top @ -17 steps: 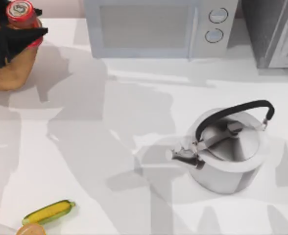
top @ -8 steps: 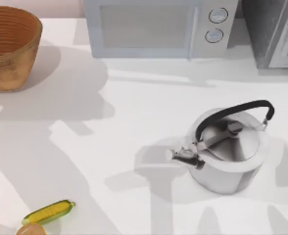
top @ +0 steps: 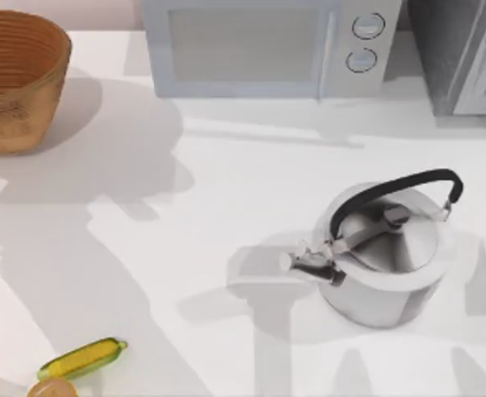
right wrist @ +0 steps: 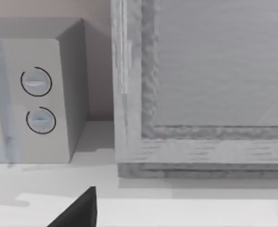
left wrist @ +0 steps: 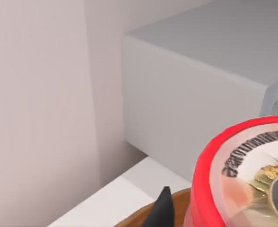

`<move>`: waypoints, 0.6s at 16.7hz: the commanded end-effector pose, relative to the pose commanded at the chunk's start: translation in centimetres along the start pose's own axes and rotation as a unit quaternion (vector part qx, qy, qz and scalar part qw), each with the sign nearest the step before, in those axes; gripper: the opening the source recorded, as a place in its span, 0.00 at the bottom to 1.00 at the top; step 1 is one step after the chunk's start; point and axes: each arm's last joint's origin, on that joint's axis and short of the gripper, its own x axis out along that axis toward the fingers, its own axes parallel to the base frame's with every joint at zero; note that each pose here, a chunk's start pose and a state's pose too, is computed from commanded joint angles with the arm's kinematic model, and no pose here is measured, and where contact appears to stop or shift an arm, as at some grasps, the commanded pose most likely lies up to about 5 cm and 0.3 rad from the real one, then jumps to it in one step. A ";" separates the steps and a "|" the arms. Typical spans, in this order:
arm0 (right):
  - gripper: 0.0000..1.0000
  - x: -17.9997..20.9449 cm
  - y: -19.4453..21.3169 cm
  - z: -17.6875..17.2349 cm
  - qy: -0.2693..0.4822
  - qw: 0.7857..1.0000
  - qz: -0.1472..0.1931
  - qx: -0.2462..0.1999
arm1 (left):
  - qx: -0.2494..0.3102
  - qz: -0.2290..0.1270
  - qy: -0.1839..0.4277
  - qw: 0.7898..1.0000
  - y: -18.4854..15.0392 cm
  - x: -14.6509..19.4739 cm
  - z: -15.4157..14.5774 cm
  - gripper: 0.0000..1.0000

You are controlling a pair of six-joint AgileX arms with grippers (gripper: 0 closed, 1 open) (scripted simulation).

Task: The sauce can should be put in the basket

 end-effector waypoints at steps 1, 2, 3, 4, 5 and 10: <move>1.00 0.0 0.0 0.0 0.000 1.000 0.000 0.000 | 0.002 0.001 0.000 1.000 0.1 0.4 -0.1 0.00; 1.00 0.0 0.0 0.0 0.000 1.000 0.000 0.000 | 0.002 0.002 0.000 1.000 0.1 0.8 -0.3 0.00; 1.00 0.0 0.0 0.0 0.000 1.000 0.000 0.000 | 0.003 0.003 0.000 1.000 0.1 1.3 -0.4 0.00; 1.00 0.0 0.0 0.0 0.000 1.000 0.000 0.000 | 0.002 0.002 0.000 1.000 0.1 1.7 -0.5 0.00; 1.00 0.0 0.0 0.0 0.000 1.000 0.000 0.000 | 0.002 0.002 0.000 1.000 0.1 2.2 -0.7 0.00; 1.00 0.0 0.0 0.0 0.000 1.000 0.000 0.000 | 0.001 0.002 -0.002 1.000 0.0 4.6 -1.6 0.00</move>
